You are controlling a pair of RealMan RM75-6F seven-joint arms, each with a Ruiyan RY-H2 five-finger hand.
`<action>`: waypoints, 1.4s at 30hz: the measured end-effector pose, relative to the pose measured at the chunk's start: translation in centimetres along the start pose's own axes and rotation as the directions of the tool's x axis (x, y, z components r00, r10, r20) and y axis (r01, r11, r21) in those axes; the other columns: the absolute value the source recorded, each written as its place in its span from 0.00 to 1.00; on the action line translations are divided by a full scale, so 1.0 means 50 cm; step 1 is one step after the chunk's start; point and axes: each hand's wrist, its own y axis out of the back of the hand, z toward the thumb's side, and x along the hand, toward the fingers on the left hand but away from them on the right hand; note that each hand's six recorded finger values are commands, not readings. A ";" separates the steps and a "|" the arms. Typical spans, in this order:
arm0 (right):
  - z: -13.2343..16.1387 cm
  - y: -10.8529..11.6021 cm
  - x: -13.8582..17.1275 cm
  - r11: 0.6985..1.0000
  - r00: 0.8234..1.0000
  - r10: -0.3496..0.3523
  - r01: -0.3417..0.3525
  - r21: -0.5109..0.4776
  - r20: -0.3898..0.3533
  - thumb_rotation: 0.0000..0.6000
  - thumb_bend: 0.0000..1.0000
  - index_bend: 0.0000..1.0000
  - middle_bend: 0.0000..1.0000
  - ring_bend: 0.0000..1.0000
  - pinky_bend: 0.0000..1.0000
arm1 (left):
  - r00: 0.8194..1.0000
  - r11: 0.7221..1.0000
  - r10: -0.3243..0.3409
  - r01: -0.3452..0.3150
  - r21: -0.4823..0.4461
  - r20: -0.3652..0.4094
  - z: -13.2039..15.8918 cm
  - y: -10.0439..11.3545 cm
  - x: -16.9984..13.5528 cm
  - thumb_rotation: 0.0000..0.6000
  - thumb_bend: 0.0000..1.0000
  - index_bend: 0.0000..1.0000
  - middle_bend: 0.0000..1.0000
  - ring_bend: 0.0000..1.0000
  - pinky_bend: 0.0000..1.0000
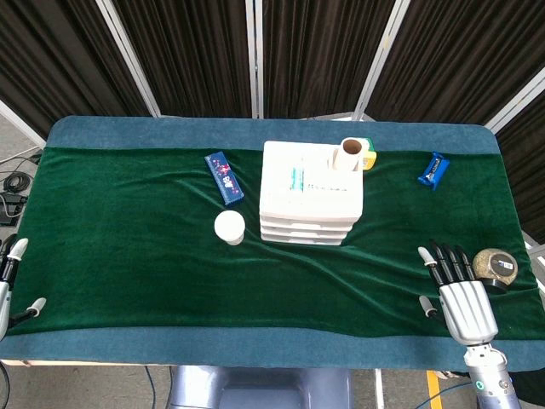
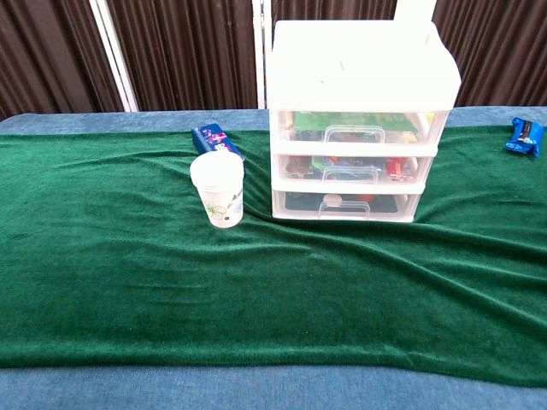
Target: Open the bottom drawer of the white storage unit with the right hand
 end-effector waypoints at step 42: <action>0.161 -0.073 -0.106 0.947 0.985 0.127 -0.156 -0.280 -0.121 1.00 0.54 0.25 0.97 0.99 0.86 | 1.000 1.000 0.018 -0.018 -0.011 -0.005 -0.001 0.011 -0.001 1.00 0.03 0.00 0.00 0.00 0.00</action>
